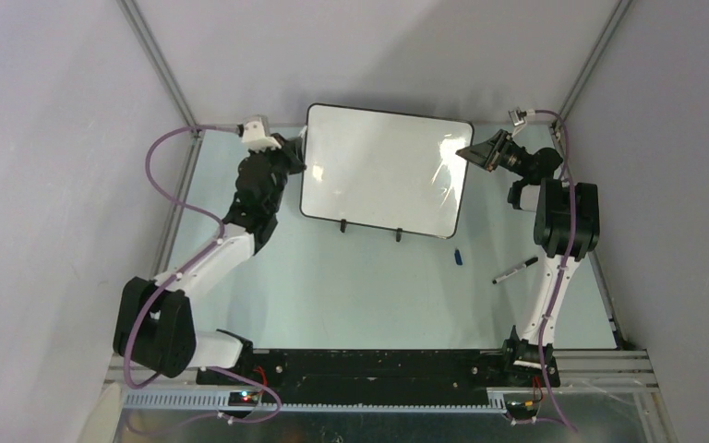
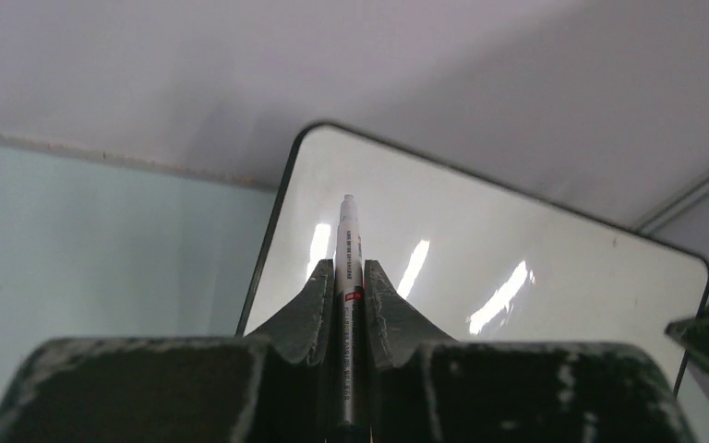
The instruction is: Write a sentence on the whiteboard
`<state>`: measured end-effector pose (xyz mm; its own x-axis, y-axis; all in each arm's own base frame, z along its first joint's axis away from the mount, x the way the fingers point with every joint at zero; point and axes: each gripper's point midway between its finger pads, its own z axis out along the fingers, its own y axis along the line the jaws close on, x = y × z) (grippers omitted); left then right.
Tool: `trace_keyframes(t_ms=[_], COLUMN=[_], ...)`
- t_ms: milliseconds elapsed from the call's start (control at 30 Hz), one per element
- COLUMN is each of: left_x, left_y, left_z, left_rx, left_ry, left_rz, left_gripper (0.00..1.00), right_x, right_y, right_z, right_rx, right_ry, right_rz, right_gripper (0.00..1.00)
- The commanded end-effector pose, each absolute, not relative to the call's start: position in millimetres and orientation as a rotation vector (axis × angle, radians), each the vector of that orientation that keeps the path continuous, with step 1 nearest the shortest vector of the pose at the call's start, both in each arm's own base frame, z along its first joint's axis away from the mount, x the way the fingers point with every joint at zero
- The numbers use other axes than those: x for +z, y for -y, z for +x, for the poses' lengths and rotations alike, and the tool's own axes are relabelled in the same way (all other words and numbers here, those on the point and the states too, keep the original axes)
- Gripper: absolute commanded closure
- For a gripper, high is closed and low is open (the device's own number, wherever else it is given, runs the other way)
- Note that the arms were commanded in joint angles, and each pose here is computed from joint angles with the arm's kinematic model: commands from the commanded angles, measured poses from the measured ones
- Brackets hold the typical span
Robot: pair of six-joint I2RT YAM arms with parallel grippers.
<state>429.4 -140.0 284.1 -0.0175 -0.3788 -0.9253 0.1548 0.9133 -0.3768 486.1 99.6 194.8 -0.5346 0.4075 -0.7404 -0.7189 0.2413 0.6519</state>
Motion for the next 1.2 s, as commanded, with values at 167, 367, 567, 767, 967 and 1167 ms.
trace_keyframes(t_ms=[167, 367, 567, 767, 967, 1167], left_x=[308, 304, 301, 324, 331, 320], left_y=[139, 149, 152, 159, 168, 176], left_z=[440, 436, 442, 458, 469, 473], left_rx=[-0.417, -0.420, -0.397, -0.417, -0.448, -0.433], left_ry=[-1.440, -1.460, -1.459, -1.340, -1.315, -1.370], left_rz=[-0.208, -0.105, -0.058, -0.053, -0.047, 0.010], left_gripper=[1.00, 1.00, 1.00, 1.00, 1.00, 1.00], right_x=[219, 220, 221, 223, 223, 224], right_y=[-111, -110, -110, -110, -108, -108], right_z=[471, 472, 471, 471, 472, 472], right_rx=[1.458, 1.452, 1.450, 1.447, 1.441, 1.440], right_ry=[-1.512, -1.507, -1.506, -1.503, -1.501, -1.499], right_rz=[-0.425, -0.423, -0.429, -0.428, -0.425, -0.424], right_gripper=[1.00, 1.00, 1.00, 1.00, 1.00, 1.00])
